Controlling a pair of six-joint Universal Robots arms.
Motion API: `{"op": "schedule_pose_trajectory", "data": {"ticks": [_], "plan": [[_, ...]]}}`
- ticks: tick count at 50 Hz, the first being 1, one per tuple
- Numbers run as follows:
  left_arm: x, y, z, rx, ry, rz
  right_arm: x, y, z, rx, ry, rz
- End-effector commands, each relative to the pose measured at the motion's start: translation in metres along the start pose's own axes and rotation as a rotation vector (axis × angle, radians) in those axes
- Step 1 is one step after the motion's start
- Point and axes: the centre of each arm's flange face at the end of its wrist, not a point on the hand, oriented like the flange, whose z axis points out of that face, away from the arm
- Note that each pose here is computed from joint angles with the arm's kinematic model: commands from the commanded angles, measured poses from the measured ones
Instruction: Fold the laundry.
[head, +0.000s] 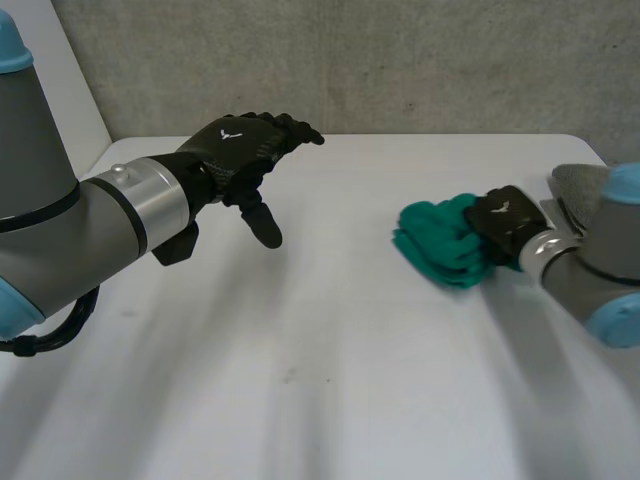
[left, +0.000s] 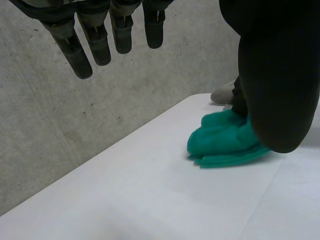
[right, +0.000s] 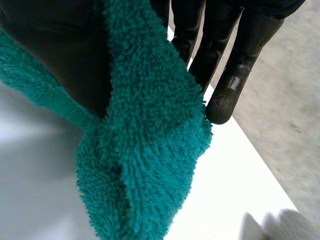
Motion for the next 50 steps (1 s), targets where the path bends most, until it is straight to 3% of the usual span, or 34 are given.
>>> {"op": "schedule_pose_trajectory", "data": {"ticks": [1, 7, 16, 23, 29, 35, 40, 50], "plan": [[0.0, 0.002, 0.0, -0.007, 0.002, -0.003, 0.043, 0.013, 0.007, 0.035, -0.001, -0.009], [-0.001, 0.001, 0.0, -0.002, -0.003, -0.001, 0.072, -0.007, 0.025, 0.147, 0.024, -0.027], [-0.001, 0.0, 0.001, 0.004, -0.006, -0.005, 0.154, -0.051, 0.052, 0.385, 0.262, 0.042], [-0.002, -0.005, 0.0, 0.02, -0.017, -0.008, 0.216, -0.054, 0.048, 0.506, 0.422, -0.008], [-0.002, -0.005, 0.0, 0.021, -0.031, -0.017, 0.253, -0.011, 0.043, 0.464, 0.481, -0.023], [0.0, -0.002, 0.001, 0.011, -0.024, -0.028, 0.229, 0.032, 0.057, 0.39, 0.371, 0.028], [0.001, 0.004, 0.003, -0.006, -0.02, -0.036, 0.217, 0.105, 0.049, 0.242, 0.313, 0.095], [0.003, 0.006, 0.003, -0.013, -0.016, -0.042, 0.214, 0.16, 0.024, 0.066, 0.315, -0.013]]}}
